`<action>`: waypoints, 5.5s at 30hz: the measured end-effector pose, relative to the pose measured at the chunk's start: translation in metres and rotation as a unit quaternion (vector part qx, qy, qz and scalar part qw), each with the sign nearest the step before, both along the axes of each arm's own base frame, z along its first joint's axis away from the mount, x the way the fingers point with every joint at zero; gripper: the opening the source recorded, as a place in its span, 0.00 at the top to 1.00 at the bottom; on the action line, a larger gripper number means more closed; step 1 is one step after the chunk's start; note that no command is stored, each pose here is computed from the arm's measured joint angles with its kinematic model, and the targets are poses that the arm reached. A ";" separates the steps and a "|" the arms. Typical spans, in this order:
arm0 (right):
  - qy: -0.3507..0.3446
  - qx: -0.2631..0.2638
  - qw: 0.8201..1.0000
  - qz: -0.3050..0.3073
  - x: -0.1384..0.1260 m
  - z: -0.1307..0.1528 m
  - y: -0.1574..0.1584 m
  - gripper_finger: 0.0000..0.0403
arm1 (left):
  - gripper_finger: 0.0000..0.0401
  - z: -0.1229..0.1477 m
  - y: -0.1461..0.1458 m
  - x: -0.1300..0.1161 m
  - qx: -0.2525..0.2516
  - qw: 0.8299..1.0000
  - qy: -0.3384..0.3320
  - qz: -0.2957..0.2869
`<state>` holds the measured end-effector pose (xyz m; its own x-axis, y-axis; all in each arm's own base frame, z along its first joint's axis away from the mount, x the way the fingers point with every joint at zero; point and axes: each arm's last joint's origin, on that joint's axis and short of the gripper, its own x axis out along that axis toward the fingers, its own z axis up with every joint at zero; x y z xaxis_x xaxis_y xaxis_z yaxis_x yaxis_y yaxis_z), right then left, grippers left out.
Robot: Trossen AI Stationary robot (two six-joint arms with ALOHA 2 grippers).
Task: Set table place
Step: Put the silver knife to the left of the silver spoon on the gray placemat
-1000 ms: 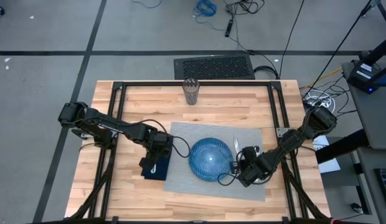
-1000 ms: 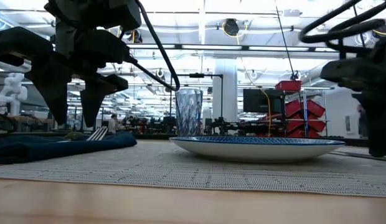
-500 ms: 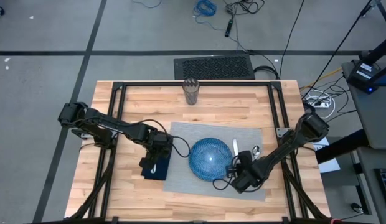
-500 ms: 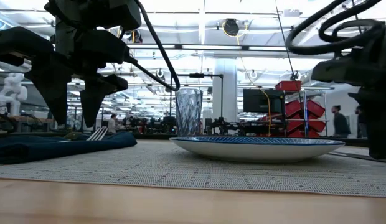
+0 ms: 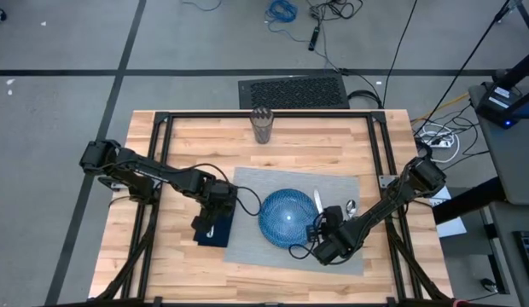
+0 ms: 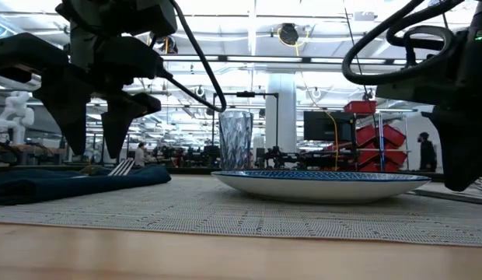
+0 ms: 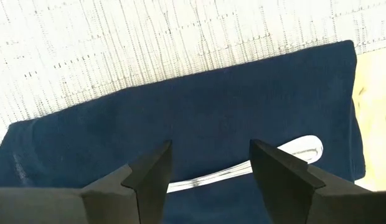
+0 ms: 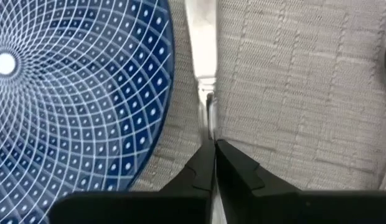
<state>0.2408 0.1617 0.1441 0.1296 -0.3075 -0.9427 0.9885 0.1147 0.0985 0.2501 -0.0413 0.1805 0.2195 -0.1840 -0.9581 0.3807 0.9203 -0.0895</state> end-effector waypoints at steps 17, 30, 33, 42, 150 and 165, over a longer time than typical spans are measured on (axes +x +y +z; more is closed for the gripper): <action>0.001 -0.037 0.999 0.032 -0.007 0.002 0.004 0.91 | 0.50 0.001 0.000 0.002 -0.004 1.000 -0.011 0.012; 0.001 -0.044 0.995 0.092 0.011 0.001 -0.013 1.00 | 0.50 0.001 -0.001 0.004 -0.005 1.000 -0.023 0.010; 0.004 -0.041 0.995 0.094 0.013 0.000 -0.017 1.00 | 0.50 0.001 -0.001 0.004 -0.005 1.000 -0.023 0.010; -0.018 -0.037 0.992 0.119 0.029 -0.002 -0.029 1.00 | 0.50 0.001 -0.001 0.004 -0.005 1.000 -0.023 0.009; 0.133 -0.045 0.988 0.071 0.025 -0.009 -0.078 1.00 | 0.50 0.002 -0.001 0.006 -0.006 0.999 -0.033 0.009; 0.144 -0.041 0.986 0.068 0.023 -0.008 -0.078 1.00 | 0.50 0.002 -0.001 0.006 -0.006 0.999 -0.033 0.009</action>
